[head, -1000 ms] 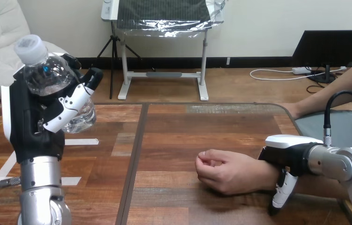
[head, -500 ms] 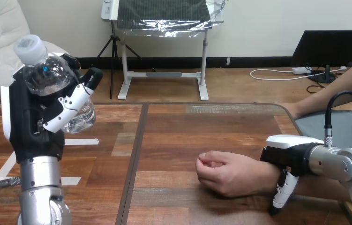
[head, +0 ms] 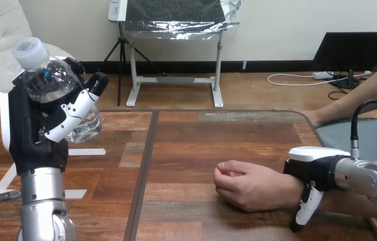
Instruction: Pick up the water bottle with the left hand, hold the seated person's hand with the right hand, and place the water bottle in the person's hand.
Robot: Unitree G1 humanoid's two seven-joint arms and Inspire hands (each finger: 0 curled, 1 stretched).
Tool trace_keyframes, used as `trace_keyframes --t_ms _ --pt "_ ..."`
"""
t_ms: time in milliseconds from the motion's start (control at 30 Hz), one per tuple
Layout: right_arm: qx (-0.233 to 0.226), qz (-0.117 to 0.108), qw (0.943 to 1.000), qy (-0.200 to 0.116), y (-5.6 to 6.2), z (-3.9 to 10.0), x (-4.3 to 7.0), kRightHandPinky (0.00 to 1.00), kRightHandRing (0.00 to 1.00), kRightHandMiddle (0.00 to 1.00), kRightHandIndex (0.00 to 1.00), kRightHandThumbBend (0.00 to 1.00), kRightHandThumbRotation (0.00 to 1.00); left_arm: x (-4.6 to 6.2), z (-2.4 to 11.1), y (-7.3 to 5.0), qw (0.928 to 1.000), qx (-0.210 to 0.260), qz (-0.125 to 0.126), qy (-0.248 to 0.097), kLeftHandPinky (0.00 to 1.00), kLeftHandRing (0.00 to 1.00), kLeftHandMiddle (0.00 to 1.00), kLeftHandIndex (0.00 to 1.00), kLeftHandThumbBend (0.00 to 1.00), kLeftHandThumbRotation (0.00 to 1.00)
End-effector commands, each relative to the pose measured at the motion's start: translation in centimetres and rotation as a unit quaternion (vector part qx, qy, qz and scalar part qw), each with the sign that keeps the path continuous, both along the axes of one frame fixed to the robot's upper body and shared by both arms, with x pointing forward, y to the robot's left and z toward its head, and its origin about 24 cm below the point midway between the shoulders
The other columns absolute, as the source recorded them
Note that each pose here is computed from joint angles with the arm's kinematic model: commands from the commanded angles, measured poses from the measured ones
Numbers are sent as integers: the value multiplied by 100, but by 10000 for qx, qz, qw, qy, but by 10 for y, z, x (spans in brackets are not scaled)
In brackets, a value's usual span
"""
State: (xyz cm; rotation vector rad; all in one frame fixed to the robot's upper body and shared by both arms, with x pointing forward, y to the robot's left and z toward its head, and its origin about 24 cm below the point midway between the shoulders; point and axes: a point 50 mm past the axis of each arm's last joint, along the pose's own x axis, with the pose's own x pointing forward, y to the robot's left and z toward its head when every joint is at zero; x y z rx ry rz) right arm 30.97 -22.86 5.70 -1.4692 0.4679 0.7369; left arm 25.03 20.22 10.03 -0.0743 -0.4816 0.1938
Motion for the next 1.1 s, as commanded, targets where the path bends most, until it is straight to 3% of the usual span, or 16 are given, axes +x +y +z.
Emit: trace_keyframes --t_ms 0,467,767,1067 --pt "-195 -144 9996 -159 -15 6 1 14 21 29 32 84 0 6 23 -6 9984 15 -113 -546 23 27 33 40 56 0" --pt "78 -146 9986 -502 -17 17 3 8 14 22 25 85 1 7 21 -6 9986 58 -77 -521 23 28 33 41 57 0" --pt "299 -240 9971 -650 -19 27 6 8 14 22 26 85 2 9 18 -10 9986 -86 -199 -472 23 27 33 41 57 0" --pt "529 -337 9944 -846 -20 40 9 11 18 27 30 86 2 9 16 -18 9988 139 -231 -402 22 26 32 40 57 0"
